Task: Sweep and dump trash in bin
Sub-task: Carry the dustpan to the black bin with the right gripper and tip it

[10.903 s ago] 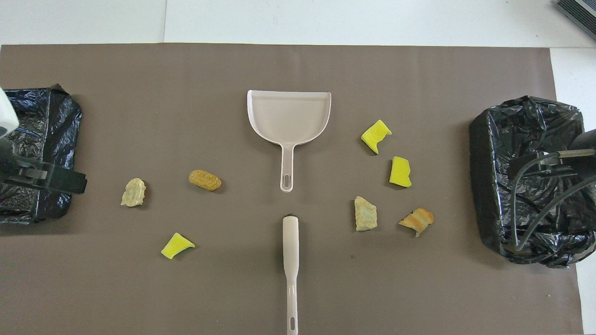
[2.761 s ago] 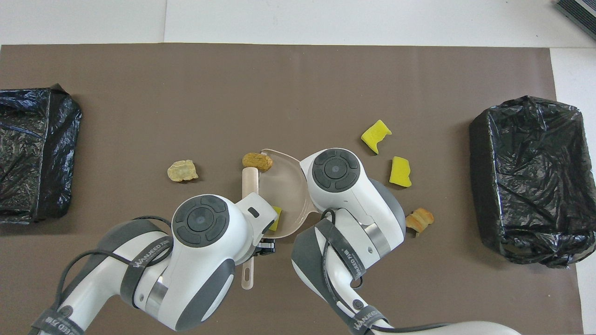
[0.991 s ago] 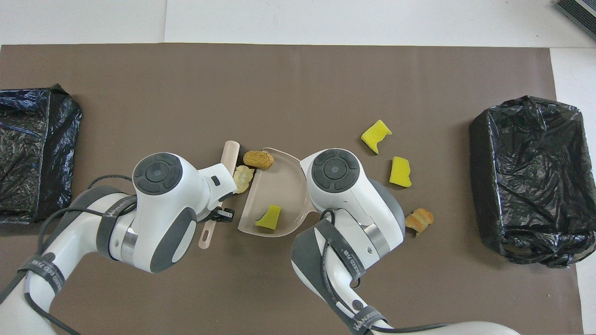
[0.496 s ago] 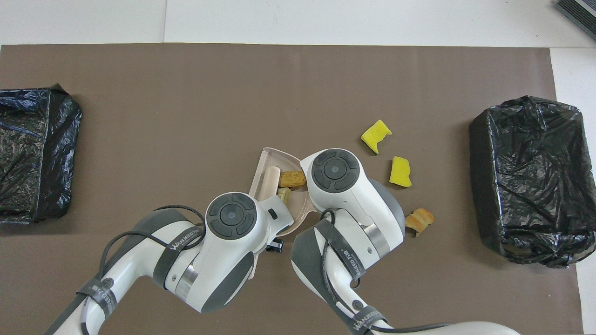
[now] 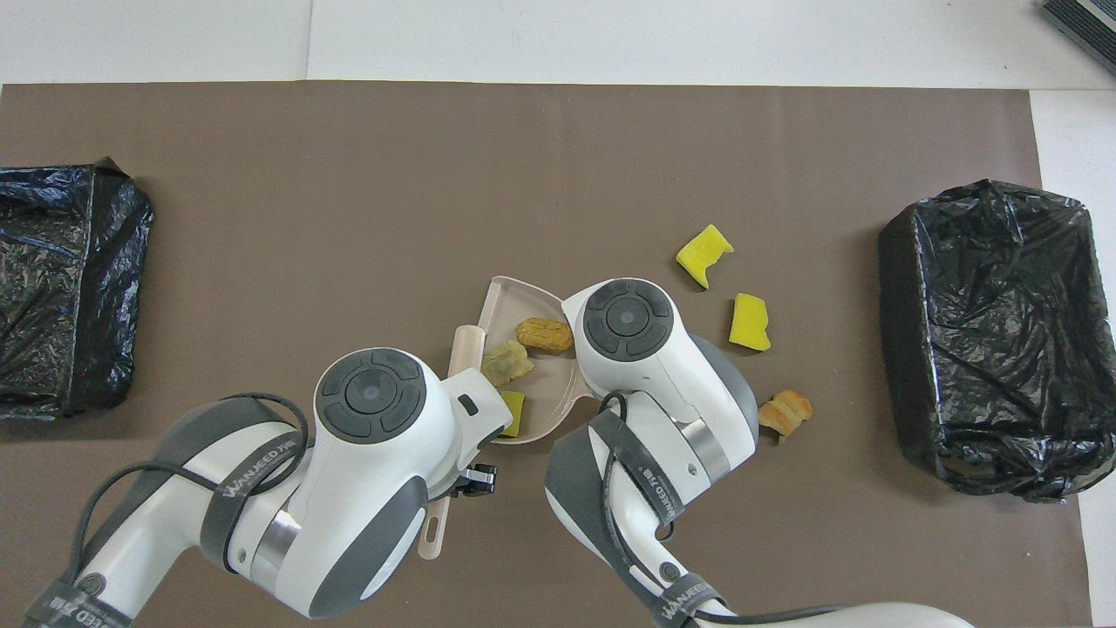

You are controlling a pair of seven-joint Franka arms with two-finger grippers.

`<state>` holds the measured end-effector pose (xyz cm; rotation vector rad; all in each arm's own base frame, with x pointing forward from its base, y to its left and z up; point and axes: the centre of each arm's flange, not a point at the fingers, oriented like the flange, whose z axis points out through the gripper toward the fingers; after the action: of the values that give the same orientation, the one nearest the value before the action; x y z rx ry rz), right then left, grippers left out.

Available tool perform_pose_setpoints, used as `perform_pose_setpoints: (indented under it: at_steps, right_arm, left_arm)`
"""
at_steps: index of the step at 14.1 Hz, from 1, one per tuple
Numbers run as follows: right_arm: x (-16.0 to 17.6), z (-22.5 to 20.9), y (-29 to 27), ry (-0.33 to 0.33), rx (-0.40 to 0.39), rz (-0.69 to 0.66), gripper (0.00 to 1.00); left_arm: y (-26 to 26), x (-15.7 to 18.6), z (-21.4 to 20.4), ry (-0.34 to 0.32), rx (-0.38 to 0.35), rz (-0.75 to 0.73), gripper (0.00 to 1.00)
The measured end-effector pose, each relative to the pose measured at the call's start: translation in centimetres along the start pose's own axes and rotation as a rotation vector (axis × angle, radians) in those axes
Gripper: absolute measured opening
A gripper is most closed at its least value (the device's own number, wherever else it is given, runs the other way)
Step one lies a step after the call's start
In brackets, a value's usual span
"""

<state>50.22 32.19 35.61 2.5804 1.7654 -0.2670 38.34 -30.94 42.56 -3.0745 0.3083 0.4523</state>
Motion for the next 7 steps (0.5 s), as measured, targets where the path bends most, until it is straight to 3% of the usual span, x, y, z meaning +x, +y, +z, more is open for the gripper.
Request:
perform_pose_setpoints:
  at_steps: [7]
  right_arm:
    - [-3.5, -3.2, 3.3, 0.033, -0.013, 0.049, 0.32]
  left_arm:
    - [-0.2, -4.0, -0.8, -0.015, 0.018, -0.120, 0.26]
